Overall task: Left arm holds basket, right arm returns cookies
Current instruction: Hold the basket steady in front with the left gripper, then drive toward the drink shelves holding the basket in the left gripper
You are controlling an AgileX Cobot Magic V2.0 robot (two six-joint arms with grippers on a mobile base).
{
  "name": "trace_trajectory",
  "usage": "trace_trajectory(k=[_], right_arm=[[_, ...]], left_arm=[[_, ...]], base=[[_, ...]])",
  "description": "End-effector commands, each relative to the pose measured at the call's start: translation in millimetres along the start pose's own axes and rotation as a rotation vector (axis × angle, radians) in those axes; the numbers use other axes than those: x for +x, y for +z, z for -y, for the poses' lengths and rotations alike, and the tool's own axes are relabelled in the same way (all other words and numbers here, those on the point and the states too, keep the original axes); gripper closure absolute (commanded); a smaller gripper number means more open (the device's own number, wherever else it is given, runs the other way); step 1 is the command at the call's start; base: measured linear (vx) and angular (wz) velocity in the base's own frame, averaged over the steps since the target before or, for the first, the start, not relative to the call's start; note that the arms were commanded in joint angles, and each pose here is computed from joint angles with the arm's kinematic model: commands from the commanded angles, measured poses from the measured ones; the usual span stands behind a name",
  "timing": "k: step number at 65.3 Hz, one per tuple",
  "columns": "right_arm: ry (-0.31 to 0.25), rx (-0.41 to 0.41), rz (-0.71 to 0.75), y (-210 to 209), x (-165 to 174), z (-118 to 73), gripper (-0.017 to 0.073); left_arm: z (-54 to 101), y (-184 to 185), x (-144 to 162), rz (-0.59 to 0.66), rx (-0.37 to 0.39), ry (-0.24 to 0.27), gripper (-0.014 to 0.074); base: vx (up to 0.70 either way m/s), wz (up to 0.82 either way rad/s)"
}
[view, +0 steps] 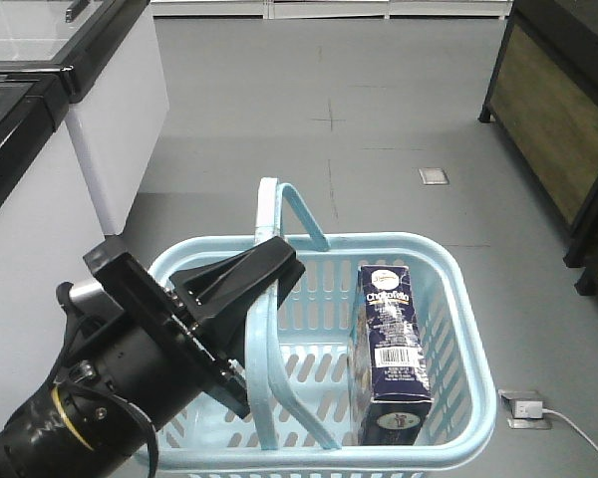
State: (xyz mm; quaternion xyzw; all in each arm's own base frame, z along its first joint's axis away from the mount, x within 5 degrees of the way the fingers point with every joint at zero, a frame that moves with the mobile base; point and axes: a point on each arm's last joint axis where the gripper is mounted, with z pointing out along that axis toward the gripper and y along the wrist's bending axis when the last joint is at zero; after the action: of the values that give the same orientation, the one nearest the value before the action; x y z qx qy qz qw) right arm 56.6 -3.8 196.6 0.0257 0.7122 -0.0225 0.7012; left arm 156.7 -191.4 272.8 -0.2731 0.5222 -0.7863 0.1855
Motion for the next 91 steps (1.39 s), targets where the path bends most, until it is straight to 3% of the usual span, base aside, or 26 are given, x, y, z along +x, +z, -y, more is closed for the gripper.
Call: trace_trajectory(k=[1, 91], right_arm=[[-0.011, 0.001, 0.066, -0.3, -0.9, 0.1, 0.0565], [-0.011, 0.001, 0.066, -0.3, -0.9, 0.1, 0.0565]], left_arm=[[28.3, 1.4, 8.6, -0.053, 0.201, -0.010, 0.0596], [28.3, 1.4, 8.6, -0.053, 0.201, -0.010, 0.0596]], base=[[0.00, 0.00], [0.10, 0.00]])
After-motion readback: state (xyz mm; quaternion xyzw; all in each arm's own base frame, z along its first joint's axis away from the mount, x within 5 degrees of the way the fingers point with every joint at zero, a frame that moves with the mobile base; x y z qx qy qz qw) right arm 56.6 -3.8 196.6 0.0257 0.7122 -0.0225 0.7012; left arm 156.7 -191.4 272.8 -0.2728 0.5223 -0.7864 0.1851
